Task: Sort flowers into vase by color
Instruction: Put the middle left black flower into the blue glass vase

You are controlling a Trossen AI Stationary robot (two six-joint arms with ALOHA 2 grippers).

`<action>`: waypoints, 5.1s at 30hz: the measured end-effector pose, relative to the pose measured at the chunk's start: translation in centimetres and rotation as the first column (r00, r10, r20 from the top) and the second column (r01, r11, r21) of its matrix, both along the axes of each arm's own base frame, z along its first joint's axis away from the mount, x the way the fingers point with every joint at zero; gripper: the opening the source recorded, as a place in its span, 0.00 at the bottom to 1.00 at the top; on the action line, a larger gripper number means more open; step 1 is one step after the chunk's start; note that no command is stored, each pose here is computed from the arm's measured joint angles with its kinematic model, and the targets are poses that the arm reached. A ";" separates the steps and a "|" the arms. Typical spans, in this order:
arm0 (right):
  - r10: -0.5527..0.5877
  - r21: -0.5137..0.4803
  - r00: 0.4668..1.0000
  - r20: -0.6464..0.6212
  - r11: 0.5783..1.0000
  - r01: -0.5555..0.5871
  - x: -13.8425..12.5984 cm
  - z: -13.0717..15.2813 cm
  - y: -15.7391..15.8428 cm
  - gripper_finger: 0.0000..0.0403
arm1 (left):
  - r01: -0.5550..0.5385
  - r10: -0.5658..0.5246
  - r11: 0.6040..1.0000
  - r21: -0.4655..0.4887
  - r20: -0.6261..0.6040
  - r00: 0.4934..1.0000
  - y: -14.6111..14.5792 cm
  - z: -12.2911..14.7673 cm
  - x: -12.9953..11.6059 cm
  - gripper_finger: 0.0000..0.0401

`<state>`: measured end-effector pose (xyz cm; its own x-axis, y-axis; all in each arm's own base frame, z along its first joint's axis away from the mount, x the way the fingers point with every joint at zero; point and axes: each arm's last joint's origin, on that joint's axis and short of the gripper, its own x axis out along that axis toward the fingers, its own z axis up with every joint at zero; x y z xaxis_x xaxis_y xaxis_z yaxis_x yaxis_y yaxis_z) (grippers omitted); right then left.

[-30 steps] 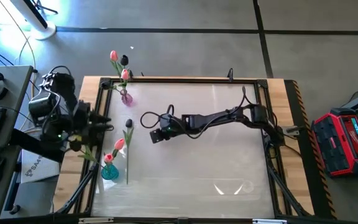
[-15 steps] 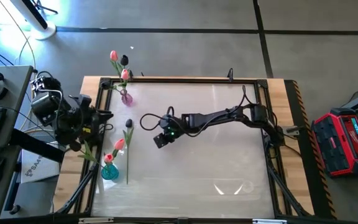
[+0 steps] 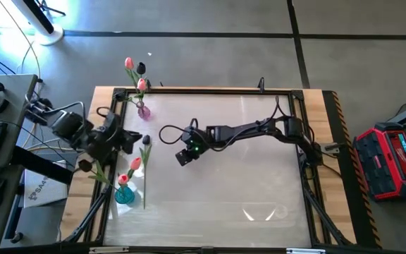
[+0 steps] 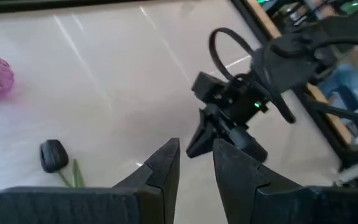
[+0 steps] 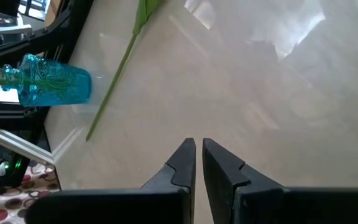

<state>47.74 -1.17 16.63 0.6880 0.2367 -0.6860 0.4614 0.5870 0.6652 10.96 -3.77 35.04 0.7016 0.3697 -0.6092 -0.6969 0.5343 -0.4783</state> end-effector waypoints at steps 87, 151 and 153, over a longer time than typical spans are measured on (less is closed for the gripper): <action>-0.063 -0.165 0.952 -0.300 0.986 0.013 -4.2 2.6 0.6 0.05 | -0.235 0.092 0.957 -0.168 -0.594 0.799 6.3 -20.5 6.2 0.01; -0.256 -0.161 0.884 -0.391 0.965 0.208 -4.9 2.3 2.6 0.05 | 0.298 -0.891 0.353 0.887 0.221 0.397 1.5 9.7 -4.1 0.00; -0.262 -0.156 0.882 -0.392 0.964 0.216 -4.9 2.3 2.7 0.05 | 0.277 -0.892 0.343 0.897 0.220 0.394 1.4 9.9 -3.8 0.00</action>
<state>42.81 1.53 18.89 0.3710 0.0116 -0.9286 0.8124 0.4804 0.3306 7.12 -2.39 44.98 0.9129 -0.3208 0.2525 0.2926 0.9454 0.1433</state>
